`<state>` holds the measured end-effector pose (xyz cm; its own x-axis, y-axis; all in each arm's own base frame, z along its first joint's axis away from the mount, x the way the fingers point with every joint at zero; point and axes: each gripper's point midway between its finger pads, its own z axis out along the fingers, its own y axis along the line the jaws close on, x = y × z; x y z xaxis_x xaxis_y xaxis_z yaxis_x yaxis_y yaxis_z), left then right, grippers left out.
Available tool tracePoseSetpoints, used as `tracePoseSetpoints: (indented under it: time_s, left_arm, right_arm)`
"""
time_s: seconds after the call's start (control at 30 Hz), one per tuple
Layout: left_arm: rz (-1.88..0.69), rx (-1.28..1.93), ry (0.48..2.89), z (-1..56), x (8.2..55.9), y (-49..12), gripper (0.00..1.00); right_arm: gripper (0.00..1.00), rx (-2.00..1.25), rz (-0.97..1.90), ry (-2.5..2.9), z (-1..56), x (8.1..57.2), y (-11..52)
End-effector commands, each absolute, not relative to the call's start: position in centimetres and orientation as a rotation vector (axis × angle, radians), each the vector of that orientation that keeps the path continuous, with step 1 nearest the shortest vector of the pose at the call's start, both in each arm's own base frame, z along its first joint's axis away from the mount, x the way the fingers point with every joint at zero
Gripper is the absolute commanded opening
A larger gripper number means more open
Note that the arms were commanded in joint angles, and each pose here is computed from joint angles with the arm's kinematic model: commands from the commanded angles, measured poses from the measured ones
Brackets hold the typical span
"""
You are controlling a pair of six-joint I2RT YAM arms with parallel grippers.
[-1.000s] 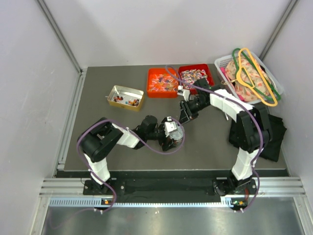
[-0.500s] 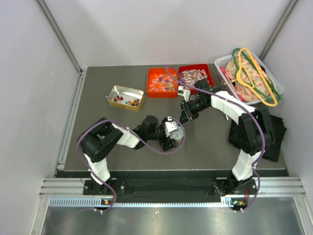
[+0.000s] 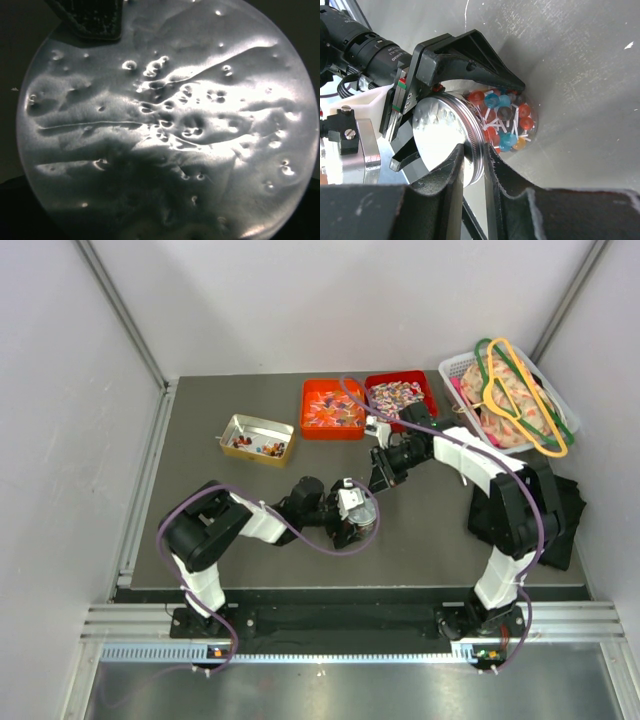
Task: Pack the candies
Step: Screw the bottle lid onto the packing bottle.
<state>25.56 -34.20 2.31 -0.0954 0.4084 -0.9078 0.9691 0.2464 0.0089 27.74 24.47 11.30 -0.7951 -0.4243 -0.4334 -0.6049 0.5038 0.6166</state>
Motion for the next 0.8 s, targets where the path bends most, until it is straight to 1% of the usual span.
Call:
tracePoseSetpoints:
  time_s: [0.0, 0.2, 0.53, 0.77]
  left_arm:
    - [-0.635, 1.146, 1.685, 3.3, 29.8, -33.3, 0.99]
    - [-0.552, 1.062, 1.727, 3.5, 31.5, -32.6, 0.99]
    - [-0.503, 1.019, 1.765, 3.3, 32.3, -32.0, 0.99]
    - [-0.484, 0.989, 1.795, 3.1, 32.8, -31.6, 0.99]
  right_arm:
    - [0.14, -0.875, 1.206, 2.653, 10.7, 24.3, 23.6]
    - [0.14, -0.884, 1.213, 2.688, 9.9, 23.1, 23.0]
    - [0.15, -0.883, 1.183, 2.705, 9.5, 23.0, 22.4]
    - [0.16, -0.896, 1.202, 2.738, 8.9, 22.0, 22.0]
